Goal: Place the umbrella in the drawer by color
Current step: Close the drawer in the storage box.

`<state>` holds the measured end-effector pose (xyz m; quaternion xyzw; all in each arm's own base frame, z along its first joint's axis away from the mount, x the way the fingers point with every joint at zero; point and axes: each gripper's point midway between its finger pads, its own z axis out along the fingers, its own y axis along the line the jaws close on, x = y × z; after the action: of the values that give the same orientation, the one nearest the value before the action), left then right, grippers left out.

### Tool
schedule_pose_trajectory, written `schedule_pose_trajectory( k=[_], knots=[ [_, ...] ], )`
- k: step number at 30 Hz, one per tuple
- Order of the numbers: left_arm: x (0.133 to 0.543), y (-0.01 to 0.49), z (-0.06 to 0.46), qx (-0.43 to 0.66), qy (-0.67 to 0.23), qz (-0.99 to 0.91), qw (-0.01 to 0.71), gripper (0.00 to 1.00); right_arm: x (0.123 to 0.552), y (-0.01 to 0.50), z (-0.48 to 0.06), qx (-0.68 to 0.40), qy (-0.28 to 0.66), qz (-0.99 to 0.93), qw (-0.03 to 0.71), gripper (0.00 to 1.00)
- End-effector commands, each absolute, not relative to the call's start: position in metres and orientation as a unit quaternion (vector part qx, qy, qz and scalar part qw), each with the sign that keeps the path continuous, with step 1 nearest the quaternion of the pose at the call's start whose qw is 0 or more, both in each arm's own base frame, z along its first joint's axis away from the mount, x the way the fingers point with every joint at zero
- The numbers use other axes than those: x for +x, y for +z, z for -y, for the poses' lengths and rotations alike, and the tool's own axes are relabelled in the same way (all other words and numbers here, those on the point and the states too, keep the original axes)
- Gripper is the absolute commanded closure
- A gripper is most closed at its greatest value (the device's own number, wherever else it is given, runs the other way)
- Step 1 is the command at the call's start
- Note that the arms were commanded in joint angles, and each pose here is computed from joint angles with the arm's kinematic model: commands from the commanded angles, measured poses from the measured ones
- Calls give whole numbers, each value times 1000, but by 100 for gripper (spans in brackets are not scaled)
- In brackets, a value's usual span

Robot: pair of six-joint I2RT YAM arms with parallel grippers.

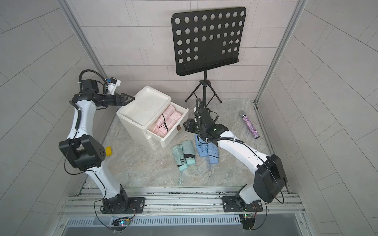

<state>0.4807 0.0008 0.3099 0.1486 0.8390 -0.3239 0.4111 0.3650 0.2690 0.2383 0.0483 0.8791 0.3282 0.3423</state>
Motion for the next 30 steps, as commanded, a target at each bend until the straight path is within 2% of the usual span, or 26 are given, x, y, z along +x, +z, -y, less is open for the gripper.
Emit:
schedule_pose_trajectory(
  k=[1,17,30],
  knots=[
    [478,306,14,194,-302,-842,403,10,368,234,-282,52,352,-874,332,53],
    [479,278,21,202,-290,-860,369,14,387,221,-321,56,402,-862,304,60],
    [476,268,31,212,-295,-861,356,36,403,246,-367,29,434,-848,304,62]
  ],
)
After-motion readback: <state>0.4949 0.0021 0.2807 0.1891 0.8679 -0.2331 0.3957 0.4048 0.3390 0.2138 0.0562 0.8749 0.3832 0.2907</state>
